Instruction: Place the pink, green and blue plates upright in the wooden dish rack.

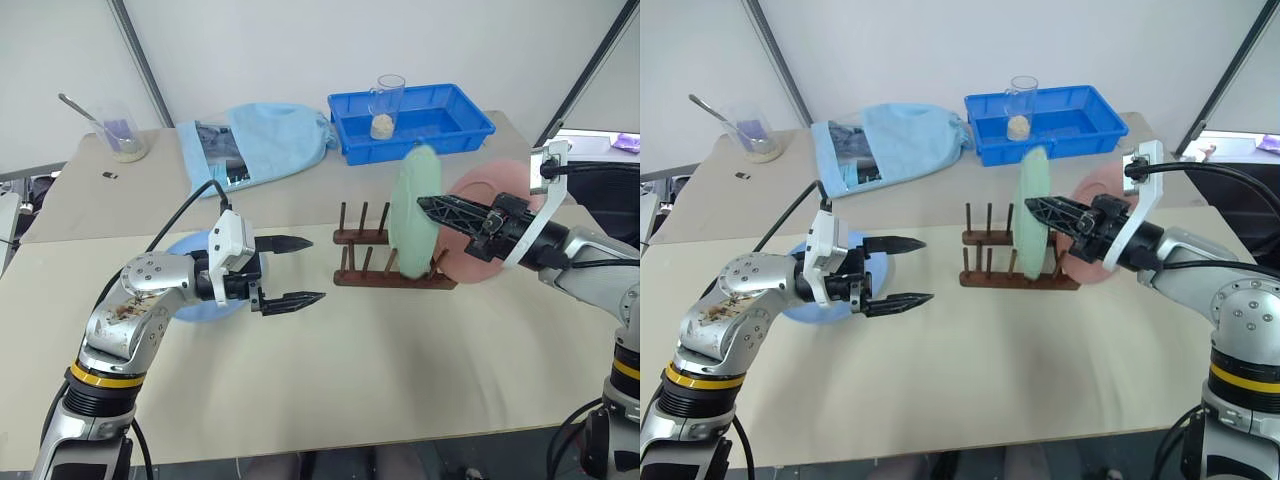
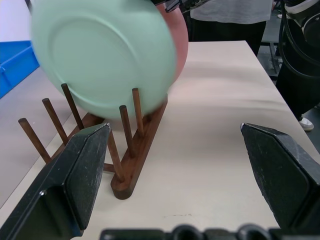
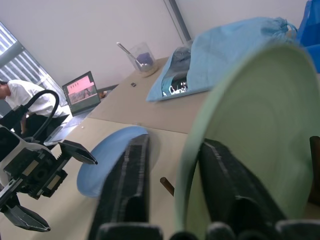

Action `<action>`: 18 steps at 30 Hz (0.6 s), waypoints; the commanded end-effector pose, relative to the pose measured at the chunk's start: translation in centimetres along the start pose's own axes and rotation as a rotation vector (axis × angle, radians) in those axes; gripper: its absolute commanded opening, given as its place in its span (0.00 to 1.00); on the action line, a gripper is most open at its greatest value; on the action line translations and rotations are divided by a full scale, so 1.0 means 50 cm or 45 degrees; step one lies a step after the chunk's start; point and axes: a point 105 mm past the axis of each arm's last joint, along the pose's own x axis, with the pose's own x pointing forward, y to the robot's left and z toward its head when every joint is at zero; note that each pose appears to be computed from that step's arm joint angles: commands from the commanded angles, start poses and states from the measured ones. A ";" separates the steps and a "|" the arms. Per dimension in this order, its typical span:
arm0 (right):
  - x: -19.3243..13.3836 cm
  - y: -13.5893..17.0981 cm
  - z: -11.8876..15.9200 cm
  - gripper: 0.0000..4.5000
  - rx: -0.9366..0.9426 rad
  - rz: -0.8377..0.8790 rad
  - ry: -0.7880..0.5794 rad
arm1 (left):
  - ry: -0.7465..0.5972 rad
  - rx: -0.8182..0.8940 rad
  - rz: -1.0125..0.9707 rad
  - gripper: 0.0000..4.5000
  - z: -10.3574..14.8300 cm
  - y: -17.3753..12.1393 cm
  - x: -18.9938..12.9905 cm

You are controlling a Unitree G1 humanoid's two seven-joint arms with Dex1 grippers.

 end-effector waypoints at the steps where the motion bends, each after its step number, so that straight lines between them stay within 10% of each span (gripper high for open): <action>1: -0.016 -0.002 0.053 0.71 -0.139 -0.062 -0.079 | -0.021 0.052 -0.008 1.00 0.016 -0.005 0.003; 5: -0.040 -0.004 0.088 0.99 -0.276 -0.092 -0.089 | -0.016 0.045 0.009 1.00 0.012 -0.005 -0.001; 11: -0.082 0.011 0.136 0.99 -0.444 -0.047 -0.054 | -0.002 0.035 0.048 1.00 0.004 -0.003 -0.011; 18: -0.073 0.057 0.076 0.51 -0.603 0.166 0.180 | -0.005 0.003 0.369 1.00 0.002 0.029 -0.069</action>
